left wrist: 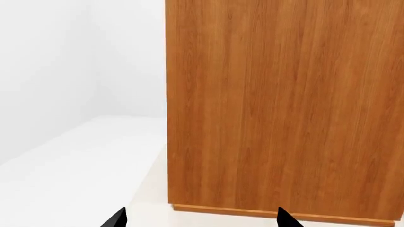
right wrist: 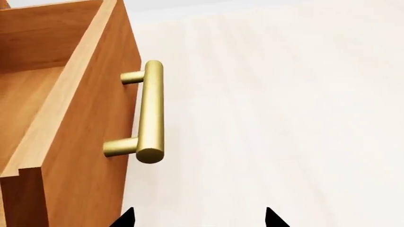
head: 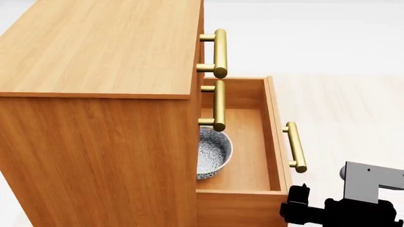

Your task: Put the bowl in the bottom drawer of the cabinet and close it.

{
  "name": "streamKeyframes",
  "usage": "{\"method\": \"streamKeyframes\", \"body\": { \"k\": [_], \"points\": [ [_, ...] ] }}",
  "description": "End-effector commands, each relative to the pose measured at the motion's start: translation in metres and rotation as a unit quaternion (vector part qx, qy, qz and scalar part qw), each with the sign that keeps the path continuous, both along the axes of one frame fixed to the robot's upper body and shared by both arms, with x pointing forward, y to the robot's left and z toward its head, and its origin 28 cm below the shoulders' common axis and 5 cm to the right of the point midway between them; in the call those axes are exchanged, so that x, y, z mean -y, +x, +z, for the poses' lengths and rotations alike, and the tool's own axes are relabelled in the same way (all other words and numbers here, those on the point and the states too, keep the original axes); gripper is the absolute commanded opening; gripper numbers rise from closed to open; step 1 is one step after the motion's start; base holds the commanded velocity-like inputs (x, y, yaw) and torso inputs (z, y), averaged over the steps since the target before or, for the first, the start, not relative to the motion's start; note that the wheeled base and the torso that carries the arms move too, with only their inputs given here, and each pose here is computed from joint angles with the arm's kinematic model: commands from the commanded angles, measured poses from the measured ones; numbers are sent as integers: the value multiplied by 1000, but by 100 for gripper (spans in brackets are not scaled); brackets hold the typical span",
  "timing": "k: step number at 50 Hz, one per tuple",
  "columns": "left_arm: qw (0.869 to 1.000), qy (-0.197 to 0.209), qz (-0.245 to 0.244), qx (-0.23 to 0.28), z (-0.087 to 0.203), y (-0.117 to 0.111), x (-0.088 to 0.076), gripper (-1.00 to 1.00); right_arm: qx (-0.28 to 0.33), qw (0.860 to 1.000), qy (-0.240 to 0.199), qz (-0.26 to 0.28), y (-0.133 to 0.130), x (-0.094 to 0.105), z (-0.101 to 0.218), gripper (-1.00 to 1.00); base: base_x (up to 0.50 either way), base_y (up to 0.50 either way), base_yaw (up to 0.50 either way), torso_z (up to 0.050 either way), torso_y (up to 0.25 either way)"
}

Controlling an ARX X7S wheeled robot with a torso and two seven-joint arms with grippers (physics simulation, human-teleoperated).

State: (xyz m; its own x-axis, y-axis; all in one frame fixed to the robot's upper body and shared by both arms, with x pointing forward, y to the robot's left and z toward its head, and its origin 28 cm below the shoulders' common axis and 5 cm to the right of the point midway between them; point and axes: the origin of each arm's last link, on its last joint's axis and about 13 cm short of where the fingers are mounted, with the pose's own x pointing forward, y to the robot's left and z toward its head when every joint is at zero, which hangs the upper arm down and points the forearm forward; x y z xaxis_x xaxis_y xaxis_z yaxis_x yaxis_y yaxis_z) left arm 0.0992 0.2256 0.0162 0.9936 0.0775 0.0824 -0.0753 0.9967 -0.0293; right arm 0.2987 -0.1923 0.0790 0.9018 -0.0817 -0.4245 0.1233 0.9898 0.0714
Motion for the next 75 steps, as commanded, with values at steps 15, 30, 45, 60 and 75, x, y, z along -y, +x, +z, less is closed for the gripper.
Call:
{"method": "streamKeyframes", "body": {
  "k": [15, 30, 45, 60, 75],
  "points": [
    [1000, 0, 0, 0, 0, 0, 0, 100, -13, 1000, -2, 19, 1, -13, -7, 100, 0, 0, 0, 0, 0],
    [1000, -1, 0, 1, 0, 1, -1, 100, -12, 1000, 0, 28, 3, -19, -8, 100, 0, 0, 0, 0, 0],
    [1000, -2, -1, 0, 0, 0, 0, 100, -15, 999, 2, 41, 4, -28, -11, 100, 0, 0, 0, -1, 0],
    [1000, 0, -1, 0, 0, 0, 0, 100, -16, 999, 2, 49, 5, -35, -14, 100, 0, 0, 0, -1, 0],
    [1000, -2, -1, 0, 0, 0, 0, 100, -8, 998, 1, 64, 7, -45, -10, 100, 0, 0, 0, 0, 0]
  ]
}}
